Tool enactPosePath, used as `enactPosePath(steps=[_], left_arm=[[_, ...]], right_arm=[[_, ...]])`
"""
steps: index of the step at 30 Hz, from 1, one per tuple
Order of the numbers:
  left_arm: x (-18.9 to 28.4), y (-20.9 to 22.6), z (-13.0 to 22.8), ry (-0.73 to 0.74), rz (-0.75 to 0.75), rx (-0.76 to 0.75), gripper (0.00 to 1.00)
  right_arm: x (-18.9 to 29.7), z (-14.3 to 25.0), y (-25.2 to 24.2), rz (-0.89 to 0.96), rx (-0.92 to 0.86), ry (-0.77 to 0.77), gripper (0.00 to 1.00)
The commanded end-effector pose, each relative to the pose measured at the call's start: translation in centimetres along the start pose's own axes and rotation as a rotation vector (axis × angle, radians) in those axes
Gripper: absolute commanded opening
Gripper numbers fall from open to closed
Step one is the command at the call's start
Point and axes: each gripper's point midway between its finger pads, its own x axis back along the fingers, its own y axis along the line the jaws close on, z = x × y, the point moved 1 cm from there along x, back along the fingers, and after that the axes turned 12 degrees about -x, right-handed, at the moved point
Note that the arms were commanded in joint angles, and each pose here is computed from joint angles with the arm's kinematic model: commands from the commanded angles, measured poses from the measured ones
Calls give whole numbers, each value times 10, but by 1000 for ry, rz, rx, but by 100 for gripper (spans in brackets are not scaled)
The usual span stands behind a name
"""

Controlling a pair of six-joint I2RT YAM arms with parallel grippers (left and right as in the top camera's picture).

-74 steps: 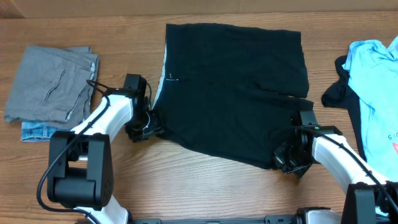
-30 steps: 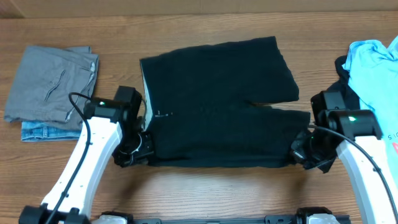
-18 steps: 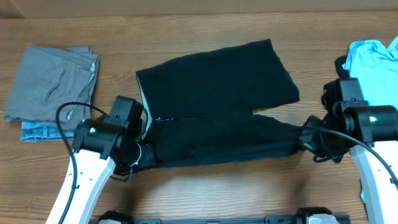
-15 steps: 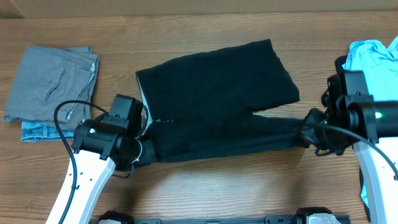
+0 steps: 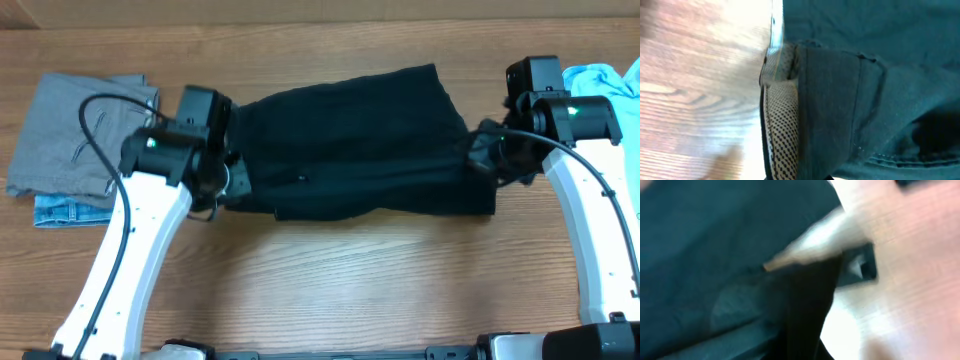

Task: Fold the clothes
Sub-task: 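Lift the bottom edges and fold them up toward the waistband, then lay the folded edge onto the top half and release both grippers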

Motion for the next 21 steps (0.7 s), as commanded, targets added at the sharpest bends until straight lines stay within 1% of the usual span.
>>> enactPosePath(steps=[1,7,12,13,16,21], left_arm=[[8,26,-28,-69,-103,46,4],[-2,37,-33,-58,-146,86,4],[-3,36,-45,-104,-138,112,4],[-3,35,-53,-137,-129,114,4],[-8,37,-67,-174,-152,114,4],[-29,39,-76,-152,-181,83,4]], right_arm=[[14,-29,10,-31,26,-140,4],[10,-50,27,-88,27,-210,4],[3,-59,34,-103,28,-227,4],[0,-62,37,-108,28,-233,4],[-3,-66,41,-120,28,-243,4],[-17,-69,42,-106,24,-225,4]])
